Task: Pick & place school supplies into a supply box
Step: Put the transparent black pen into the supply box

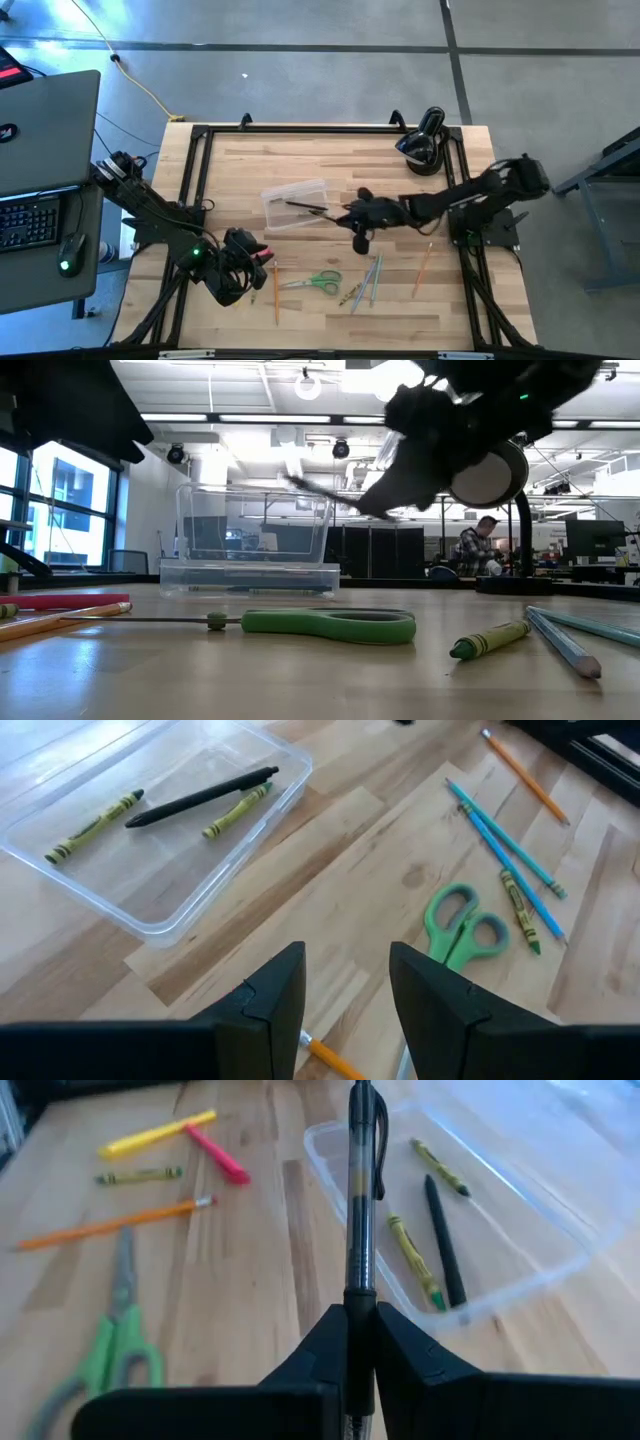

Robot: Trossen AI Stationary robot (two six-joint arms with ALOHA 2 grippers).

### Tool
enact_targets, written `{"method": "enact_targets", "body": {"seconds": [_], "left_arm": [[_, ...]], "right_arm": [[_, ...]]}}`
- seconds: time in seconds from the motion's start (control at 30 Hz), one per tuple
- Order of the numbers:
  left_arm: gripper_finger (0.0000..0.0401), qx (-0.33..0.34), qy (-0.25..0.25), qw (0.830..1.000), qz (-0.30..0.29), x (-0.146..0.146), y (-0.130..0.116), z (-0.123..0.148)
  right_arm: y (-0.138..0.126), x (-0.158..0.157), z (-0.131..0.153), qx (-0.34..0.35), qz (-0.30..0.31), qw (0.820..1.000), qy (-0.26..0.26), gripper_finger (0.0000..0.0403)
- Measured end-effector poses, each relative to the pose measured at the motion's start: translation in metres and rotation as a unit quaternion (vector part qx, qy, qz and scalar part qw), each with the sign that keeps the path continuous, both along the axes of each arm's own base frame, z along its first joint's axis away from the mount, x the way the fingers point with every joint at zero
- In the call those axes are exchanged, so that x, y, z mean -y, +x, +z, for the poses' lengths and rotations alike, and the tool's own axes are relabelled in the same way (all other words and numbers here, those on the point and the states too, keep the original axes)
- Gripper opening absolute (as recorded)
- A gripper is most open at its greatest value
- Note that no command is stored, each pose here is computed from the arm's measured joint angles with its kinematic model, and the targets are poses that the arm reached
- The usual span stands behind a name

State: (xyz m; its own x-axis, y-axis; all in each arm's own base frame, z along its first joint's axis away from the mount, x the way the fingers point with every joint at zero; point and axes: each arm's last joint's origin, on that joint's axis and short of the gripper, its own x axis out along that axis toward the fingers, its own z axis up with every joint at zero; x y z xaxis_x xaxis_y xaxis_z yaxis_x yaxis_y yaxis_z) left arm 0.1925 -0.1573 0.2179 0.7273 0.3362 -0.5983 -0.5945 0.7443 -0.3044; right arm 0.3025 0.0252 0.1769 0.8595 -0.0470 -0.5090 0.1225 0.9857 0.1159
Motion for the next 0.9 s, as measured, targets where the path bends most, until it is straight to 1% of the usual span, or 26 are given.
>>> {"method": "enact_targets", "body": {"seconds": [0.07, 0.13, 0.3, 0.4, 0.5, 0.57, 0.63, 0.7, 0.8, 0.9], "left_arm": [[0.0179, 0.000, 0.000, 1.000, 0.000, 0.000, 0.000, 0.000], [0.0179, 0.001, 0.001, 1.000, 0.001, 0.000, 0.000, 0.000], [0.0179, 0.006, -0.004, 1.000, 0.001, 0.001, 0.001, 0.001], [0.0179, 0.009, -0.007, 1.000, 0.001, 0.001, 0.001, 0.001], [0.0179, 0.008, -0.004, 1.000, -0.001, 0.001, 0.001, 0.001], [0.0179, 0.008, -0.004, 1.000, -0.001, 0.001, 0.001, 0.001], [0.0179, 0.008, -0.004, 1.000, -0.001, 0.001, 0.001, 0.001], [0.0179, 0.008, -0.004, 1.000, -0.001, 0.001, 0.001, 0.001], [0.0179, 0.008, -0.003, 1.000, -0.001, 0.001, 0.001, 0.001], [0.0179, 0.013, 0.001, 1.000, 0.002, 0.001, 0.001, 0.001]], "right_arm": [[0.013, 0.004, -0.003, -0.012, 0.026, 0.999, -0.024, 0.0018], [0.028, 0.007, -0.005, -0.027, 0.051, 0.996, -0.061, 0.0018], [0.065, 0.014, 0.000, -0.066, 0.056, 0.982, -0.167, 0.0018], [0.085, 0.021, 0.003, -0.084, 0.066, 0.974, -0.202, 0.0018], [0.102, 0.029, -0.001, -0.104, 0.065, 0.970, -0.208, 0.0019], [0.108, 0.034, -0.008, -0.127, 0.062, 0.968, -0.205, 0.0019], [0.110, 0.039, -0.017, -0.151, 0.060, 0.967, -0.198, 0.0019], [0.111, 0.042, -0.021, -0.161, 0.055, 0.965, -0.202, 0.0021], [0.111, 0.043, -0.021, -0.161, 0.050, 0.962, -0.213, 0.0033], [0.111, 0.044, -0.020, -0.161, 0.045, 0.961, -0.221, 0.0053]]}}
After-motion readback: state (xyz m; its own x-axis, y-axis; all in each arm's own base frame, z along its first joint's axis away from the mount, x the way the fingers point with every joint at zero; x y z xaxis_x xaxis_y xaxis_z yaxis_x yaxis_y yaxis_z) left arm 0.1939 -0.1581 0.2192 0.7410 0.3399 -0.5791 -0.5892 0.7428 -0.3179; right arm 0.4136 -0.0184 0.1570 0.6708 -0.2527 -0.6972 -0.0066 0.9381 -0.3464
